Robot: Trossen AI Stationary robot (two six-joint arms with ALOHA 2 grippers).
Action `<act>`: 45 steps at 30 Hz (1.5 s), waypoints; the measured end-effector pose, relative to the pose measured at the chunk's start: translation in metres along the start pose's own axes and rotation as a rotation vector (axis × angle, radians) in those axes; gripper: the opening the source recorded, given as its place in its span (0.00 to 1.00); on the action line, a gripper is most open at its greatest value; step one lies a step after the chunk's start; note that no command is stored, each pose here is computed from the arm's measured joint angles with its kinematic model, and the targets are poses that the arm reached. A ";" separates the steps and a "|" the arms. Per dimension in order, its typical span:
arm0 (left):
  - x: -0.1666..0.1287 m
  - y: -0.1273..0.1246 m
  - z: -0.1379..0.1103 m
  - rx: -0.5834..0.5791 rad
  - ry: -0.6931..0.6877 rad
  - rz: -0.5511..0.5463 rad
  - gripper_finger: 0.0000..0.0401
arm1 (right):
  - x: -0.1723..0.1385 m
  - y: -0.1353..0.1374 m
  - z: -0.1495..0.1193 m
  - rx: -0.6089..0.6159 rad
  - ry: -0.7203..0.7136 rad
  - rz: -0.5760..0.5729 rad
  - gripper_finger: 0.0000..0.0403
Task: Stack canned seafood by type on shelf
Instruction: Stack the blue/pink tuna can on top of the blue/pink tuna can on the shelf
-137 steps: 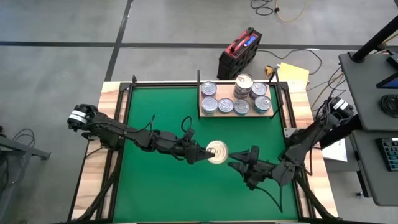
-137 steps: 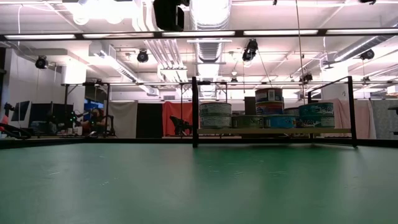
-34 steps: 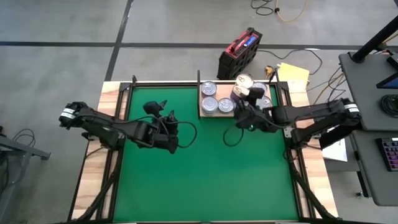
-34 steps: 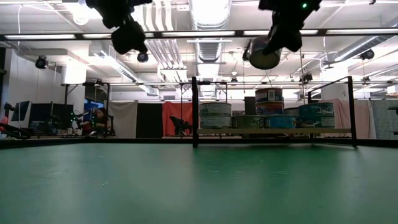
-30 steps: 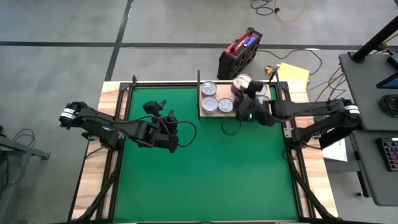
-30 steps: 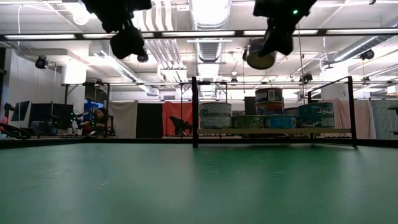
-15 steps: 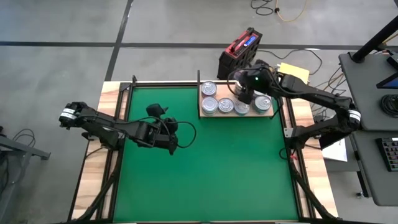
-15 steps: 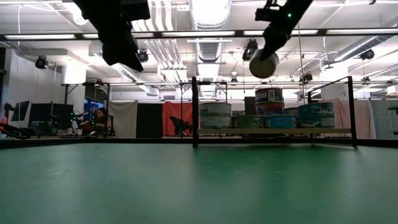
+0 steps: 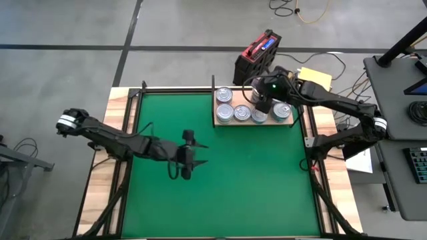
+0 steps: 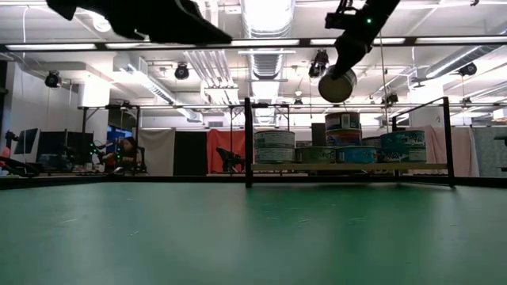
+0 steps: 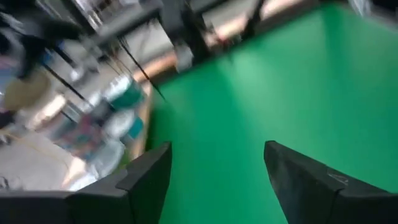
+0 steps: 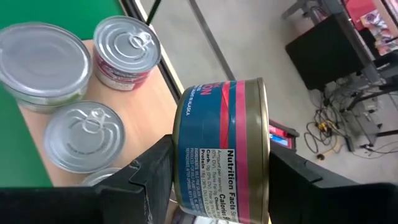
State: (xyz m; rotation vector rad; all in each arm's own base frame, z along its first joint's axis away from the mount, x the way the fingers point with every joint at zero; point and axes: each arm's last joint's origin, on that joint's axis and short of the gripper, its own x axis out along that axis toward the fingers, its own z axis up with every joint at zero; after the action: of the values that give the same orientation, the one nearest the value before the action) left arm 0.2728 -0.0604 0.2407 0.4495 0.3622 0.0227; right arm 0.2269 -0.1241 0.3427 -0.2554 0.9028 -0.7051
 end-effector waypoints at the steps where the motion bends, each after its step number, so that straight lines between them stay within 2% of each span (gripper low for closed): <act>1: -0.003 0.001 -0.001 -0.007 -0.039 0.011 0.59 | 0.000 0.001 0.000 0.006 -0.003 0.002 0.46; 5: -0.015 0.004 -0.005 -0.045 -0.155 0.063 0.58 | -0.002 0.005 0.002 0.011 -0.014 0.013 0.46; 13: -0.020 -0.001 -0.026 -0.073 -0.240 0.098 0.57 | -0.003 0.006 0.003 0.012 -0.017 0.015 0.46; 21: -0.019 -0.002 -0.035 0.012 -0.377 0.171 0.57 | -0.002 0.006 0.004 0.022 -0.029 0.012 0.46; 25: -0.016 -0.003 -0.040 0.041 -0.376 0.167 0.57 | -0.002 0.006 0.005 0.023 -0.041 0.009 0.46; 31: -0.018 0.005 -0.039 0.073 -0.398 0.217 0.57 | -0.002 0.005 0.006 0.010 -0.060 0.002 0.46; 35: -0.018 0.003 -0.053 0.085 -0.361 0.197 0.57 | -0.002 0.005 0.006 0.010 -0.059 0.002 0.46; 45: -0.038 0.008 -0.068 0.038 -0.544 0.246 0.57 | -0.011 0.006 0.024 0.016 -0.191 -0.006 0.46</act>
State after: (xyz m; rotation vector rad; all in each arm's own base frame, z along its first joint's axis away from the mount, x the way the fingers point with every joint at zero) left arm 0.2142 -0.0279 0.1996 0.5158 -0.2292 0.1297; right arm 0.2444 -0.1141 0.3612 -0.3059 0.7143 -0.6805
